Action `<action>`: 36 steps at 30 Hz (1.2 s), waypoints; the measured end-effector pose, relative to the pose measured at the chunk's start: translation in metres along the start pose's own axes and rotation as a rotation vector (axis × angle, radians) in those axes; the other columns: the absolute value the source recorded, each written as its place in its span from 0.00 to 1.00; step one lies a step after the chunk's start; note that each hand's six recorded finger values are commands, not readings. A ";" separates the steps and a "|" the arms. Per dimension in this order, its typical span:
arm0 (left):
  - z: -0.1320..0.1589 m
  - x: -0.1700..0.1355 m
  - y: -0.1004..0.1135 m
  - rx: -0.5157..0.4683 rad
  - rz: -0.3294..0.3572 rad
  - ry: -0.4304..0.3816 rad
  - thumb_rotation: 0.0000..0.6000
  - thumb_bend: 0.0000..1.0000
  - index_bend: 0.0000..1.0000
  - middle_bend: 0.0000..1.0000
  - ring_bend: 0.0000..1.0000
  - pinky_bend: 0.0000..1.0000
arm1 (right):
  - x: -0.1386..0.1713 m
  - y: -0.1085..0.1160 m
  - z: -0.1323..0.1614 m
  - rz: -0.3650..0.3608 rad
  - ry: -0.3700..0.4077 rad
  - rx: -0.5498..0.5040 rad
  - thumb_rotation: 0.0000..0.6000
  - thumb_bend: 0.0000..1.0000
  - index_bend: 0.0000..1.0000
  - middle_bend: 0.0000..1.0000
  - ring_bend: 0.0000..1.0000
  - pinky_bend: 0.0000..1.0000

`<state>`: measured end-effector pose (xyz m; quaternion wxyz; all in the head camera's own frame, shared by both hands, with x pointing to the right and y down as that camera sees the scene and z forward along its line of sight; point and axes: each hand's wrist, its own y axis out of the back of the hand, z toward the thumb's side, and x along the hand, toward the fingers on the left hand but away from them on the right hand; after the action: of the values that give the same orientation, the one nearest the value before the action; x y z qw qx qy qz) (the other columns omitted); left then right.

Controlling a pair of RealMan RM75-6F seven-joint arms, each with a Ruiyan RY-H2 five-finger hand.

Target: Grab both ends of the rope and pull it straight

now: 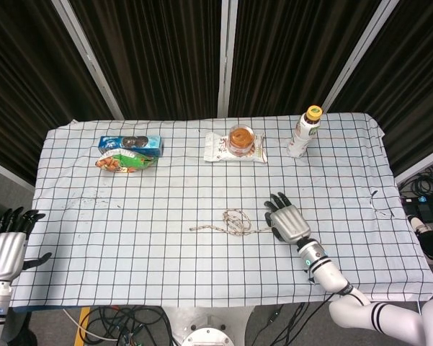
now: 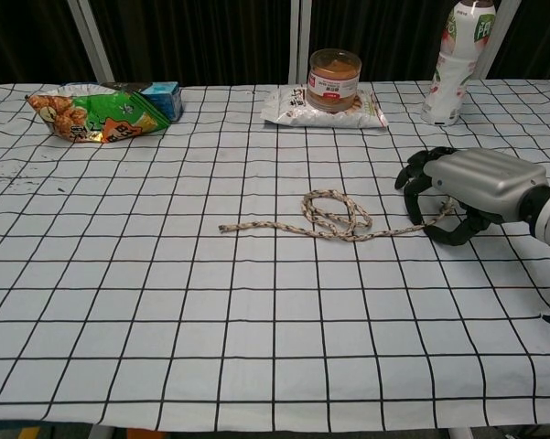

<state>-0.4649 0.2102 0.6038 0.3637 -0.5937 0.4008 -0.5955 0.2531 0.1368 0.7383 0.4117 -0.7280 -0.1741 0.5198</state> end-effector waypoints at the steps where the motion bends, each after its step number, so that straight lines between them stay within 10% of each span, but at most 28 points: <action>1: 0.000 0.000 0.000 0.000 0.000 -0.001 1.00 0.05 0.20 0.15 0.06 0.04 | 0.000 0.000 0.000 -0.001 0.000 0.000 1.00 0.37 0.55 0.18 0.00 0.00; 13: 0.027 0.020 0.004 -0.053 0.007 -0.123 1.00 0.06 0.23 0.16 0.06 0.04 | -0.001 0.009 0.002 -0.028 -0.004 -0.006 1.00 0.42 0.61 0.20 0.00 0.00; 26: 0.172 0.088 0.002 -0.239 -0.127 -0.553 1.00 0.09 0.36 0.22 0.12 0.04 | -0.006 0.038 0.012 -0.051 -0.008 -0.077 1.00 0.45 0.63 0.20 0.00 0.00; 36: 0.275 0.110 -0.043 -0.293 -0.301 -0.634 1.00 0.15 0.44 0.22 0.12 0.04 | -0.002 0.049 0.013 -0.064 -0.024 -0.139 1.00 0.47 0.65 0.21 0.00 0.00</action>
<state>-0.1920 0.1150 0.6811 0.2893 -0.8464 0.2578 -0.3654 0.2324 0.1113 0.6998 0.3746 -0.7425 -0.2378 0.5018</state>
